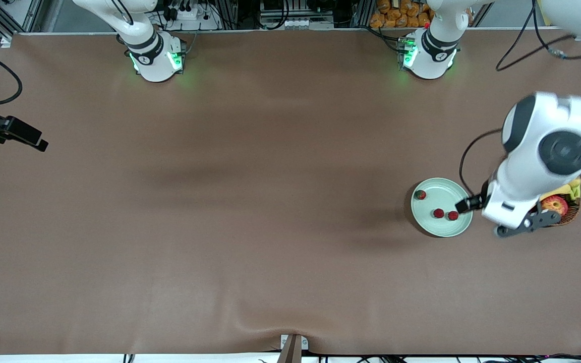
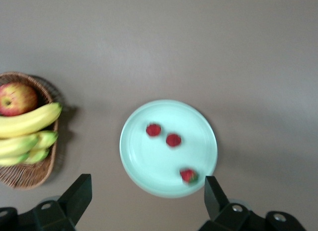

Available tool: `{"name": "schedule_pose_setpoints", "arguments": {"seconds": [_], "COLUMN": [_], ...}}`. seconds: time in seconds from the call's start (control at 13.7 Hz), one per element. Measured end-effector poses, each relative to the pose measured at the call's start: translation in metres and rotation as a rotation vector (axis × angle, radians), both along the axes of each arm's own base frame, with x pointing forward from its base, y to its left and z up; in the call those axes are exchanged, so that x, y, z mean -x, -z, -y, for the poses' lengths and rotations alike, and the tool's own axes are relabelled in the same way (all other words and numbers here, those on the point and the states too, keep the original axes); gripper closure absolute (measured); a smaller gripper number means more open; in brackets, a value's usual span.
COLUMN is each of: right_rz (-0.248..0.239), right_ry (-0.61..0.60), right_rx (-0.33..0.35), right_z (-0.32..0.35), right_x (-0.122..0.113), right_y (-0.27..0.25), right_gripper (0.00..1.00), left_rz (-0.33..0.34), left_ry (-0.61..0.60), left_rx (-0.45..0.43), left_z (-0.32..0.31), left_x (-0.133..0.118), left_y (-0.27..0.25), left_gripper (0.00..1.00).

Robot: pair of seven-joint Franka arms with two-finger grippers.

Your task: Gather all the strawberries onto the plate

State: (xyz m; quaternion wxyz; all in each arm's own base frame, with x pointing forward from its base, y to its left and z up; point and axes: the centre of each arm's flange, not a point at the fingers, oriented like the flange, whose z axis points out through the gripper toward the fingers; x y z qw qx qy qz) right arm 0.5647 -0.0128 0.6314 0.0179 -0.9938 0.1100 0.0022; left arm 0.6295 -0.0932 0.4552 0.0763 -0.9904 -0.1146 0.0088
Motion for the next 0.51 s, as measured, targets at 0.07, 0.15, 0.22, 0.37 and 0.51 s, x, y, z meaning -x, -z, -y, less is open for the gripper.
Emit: {"name": "schedule_pose_setpoints", "arguments": {"seconds": [0.07, 0.15, 0.22, 0.37, 0.51], "right_rz": [0.0, 0.0, 0.0, 0.008, 0.023], "right_ry": [-0.001, -0.002, -0.005, -0.068, -0.151], "right_rx": [0.0, 0.0, 0.0, 0.0, 0.001], "right_z": [0.0, -0.001, -0.001, -0.003, -0.003], "right_x": [0.0, 0.0, 0.0, -0.001, -0.004], "right_y": [0.0, 0.0, 0.0, 0.0, 0.001], "right_gripper": [0.0, 0.0, 0.0, 0.0, 0.0], "left_rz": [-0.006, -0.008, -0.013, -0.019, -0.033], "left_ry": [0.018, 0.035, 0.056, 0.111, 0.167], "left_rx": [0.011, 0.021, 0.03, 0.049, 0.078], "left_z": [0.003, 0.005, 0.006, 0.006, 0.0], "left_x": [0.009, 0.019, 0.028, 0.047, 0.063], "left_y": [-0.02, -0.039, -0.056, -0.088, -0.114], "left_gripper": [0.0, 0.0, 0.0, 0.0, 0.0]}}
